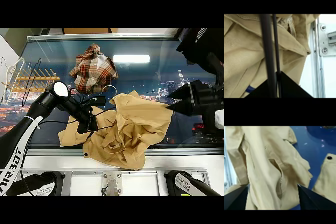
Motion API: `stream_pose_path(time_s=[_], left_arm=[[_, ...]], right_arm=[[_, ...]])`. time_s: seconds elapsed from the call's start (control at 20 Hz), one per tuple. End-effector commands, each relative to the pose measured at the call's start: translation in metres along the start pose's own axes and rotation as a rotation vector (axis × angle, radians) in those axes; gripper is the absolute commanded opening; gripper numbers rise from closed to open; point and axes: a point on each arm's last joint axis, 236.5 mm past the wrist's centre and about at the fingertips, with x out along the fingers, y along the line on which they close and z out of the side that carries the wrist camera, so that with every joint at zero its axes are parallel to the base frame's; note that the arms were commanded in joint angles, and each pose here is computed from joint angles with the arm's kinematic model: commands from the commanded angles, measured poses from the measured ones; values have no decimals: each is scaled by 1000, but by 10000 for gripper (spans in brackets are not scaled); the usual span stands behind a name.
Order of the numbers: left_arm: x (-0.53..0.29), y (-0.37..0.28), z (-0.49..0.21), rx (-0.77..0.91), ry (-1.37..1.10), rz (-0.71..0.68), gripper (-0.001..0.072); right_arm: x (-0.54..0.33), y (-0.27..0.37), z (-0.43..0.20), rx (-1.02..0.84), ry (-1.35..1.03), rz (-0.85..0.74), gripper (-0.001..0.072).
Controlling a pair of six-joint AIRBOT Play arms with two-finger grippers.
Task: Fold the clothes and pants, and hang the long-sleeved shirts on hangers.
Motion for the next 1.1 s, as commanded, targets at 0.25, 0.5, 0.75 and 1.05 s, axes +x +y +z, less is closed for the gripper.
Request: stream_pose_path(time_s=[0.25,0.5,0.75,1.05], left_arm=[[0,0,0,-1,0,1,14],[0,1,0,-1,-1,2,14],[0,1,0,-1,-2,2,14],[0,0,0,-1,-1,0,14]], right_arm=[[43,2,-34,-45,-101,188,662],[65,10,-32,-51,-106,272,662],[71,16,-31,-58,-96,296,662],[70,16,-32,-46,-95,298,662]])
